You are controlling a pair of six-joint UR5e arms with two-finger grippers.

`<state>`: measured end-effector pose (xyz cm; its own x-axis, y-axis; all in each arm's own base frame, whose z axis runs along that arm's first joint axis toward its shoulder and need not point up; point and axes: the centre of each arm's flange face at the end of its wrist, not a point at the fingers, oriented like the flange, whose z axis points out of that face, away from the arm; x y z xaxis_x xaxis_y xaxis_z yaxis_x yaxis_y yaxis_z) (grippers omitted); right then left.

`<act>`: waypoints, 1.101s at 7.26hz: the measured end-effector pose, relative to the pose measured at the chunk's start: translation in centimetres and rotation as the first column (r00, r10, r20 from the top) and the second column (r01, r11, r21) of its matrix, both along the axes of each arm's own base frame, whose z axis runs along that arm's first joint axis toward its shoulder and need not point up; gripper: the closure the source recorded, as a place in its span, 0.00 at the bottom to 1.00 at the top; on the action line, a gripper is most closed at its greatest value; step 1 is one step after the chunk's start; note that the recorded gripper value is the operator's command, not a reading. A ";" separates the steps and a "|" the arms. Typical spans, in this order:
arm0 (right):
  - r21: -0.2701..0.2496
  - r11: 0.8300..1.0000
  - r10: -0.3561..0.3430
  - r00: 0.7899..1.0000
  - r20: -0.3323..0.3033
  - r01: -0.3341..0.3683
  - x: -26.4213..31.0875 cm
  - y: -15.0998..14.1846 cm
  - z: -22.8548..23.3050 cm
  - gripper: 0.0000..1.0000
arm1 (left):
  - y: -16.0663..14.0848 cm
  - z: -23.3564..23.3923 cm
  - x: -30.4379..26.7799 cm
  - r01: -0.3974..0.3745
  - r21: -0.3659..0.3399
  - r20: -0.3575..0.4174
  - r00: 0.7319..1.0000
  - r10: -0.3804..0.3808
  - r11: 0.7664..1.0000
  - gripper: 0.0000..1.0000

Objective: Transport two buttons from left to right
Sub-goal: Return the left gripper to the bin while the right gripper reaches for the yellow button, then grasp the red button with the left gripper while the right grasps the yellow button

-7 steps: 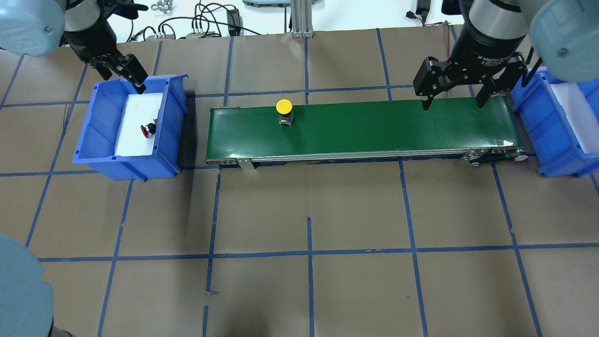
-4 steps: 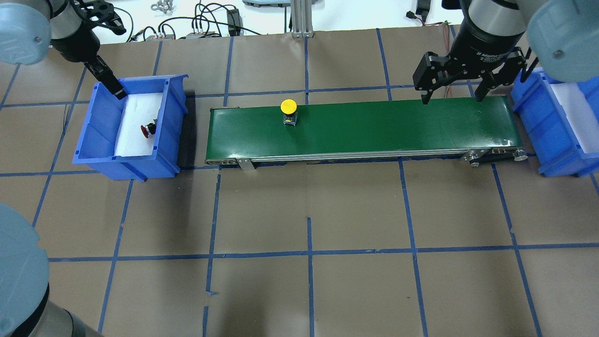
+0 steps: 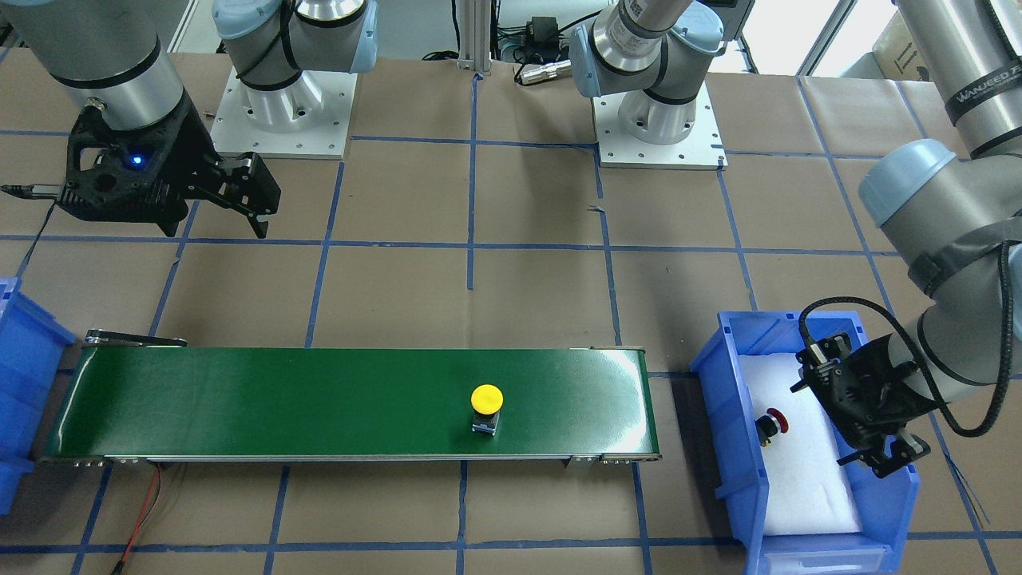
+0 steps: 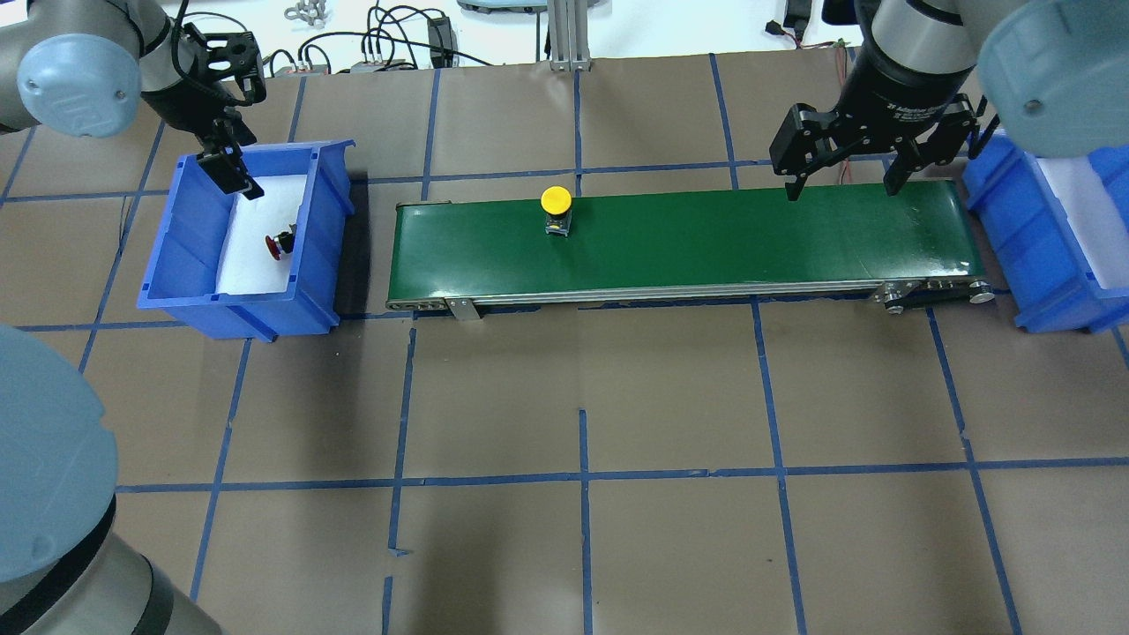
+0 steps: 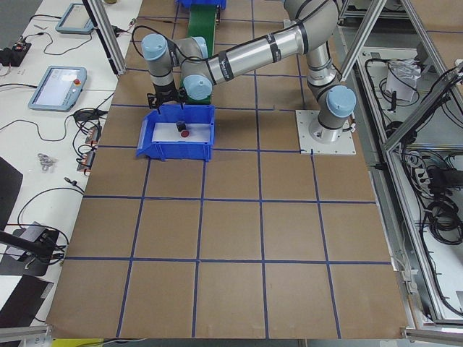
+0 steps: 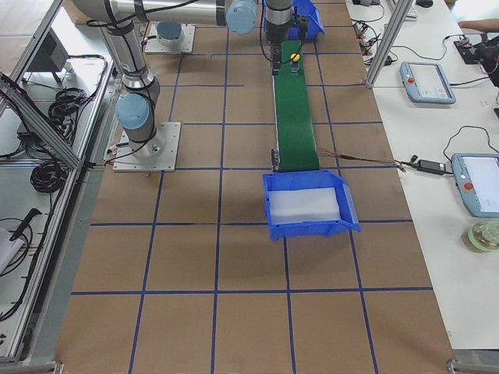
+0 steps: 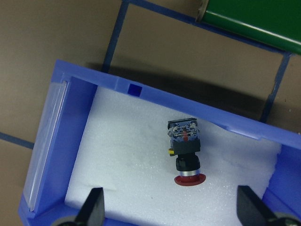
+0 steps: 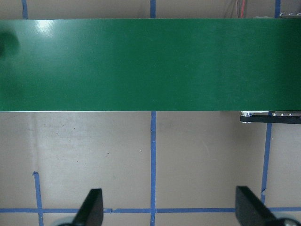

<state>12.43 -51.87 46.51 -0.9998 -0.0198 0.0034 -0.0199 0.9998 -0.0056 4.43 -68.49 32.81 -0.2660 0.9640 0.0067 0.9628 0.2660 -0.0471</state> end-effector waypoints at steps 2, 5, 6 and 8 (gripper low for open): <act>-0.021 0.998 0.059 0.998 -0.005 -0.059 3.2 -1.2 -1.6 0.00 | 0.5 -2.7 0.0 0.071 0.025 -0.005 0.997 -0.071 0.997 0.00; -0.058 0.995 0.081 0.997 0.006 -0.081 8.0 -3.4 -4.9 0.00 | 2.2 -6.8 -0.4 0.072 0.007 0.002 0.997 -0.072 0.997 0.00; -0.066 0.996 0.069 0.998 0.009 -0.068 9.7 -4.4 -6.3 0.00 | 2.4 -7.5 -0.5 0.070 0.005 0.002 0.998 -0.070 0.998 0.00; -0.060 0.998 0.024 1.000 0.016 -0.023 12.8 -6.2 -8.8 0.00 | 2.1 -8.3 -0.3 0.067 -0.008 0.011 0.998 -0.067 0.998 0.00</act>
